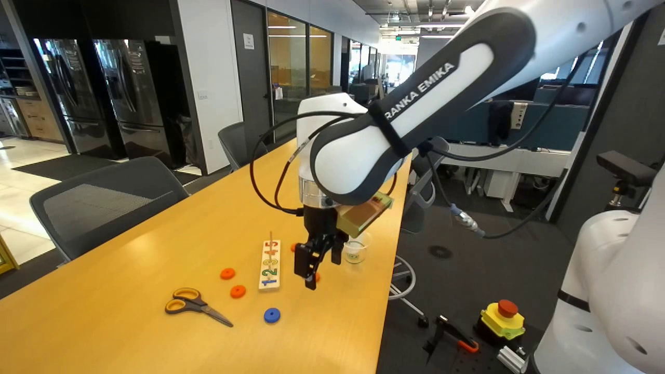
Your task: Put the orange rings on the clear cup
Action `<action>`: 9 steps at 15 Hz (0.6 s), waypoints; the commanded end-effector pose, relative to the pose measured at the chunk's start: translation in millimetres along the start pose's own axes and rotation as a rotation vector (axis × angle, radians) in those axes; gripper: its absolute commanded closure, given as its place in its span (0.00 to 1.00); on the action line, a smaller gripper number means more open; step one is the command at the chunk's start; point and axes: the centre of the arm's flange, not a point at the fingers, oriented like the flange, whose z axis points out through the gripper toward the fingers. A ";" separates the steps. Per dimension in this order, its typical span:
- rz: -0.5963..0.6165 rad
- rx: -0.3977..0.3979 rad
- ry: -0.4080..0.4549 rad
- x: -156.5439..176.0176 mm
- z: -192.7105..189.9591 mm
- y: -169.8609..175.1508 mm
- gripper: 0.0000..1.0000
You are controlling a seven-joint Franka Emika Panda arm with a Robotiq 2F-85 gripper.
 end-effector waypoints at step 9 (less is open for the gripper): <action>0.187 0.035 0.060 93.9 74.7 72.0 0.00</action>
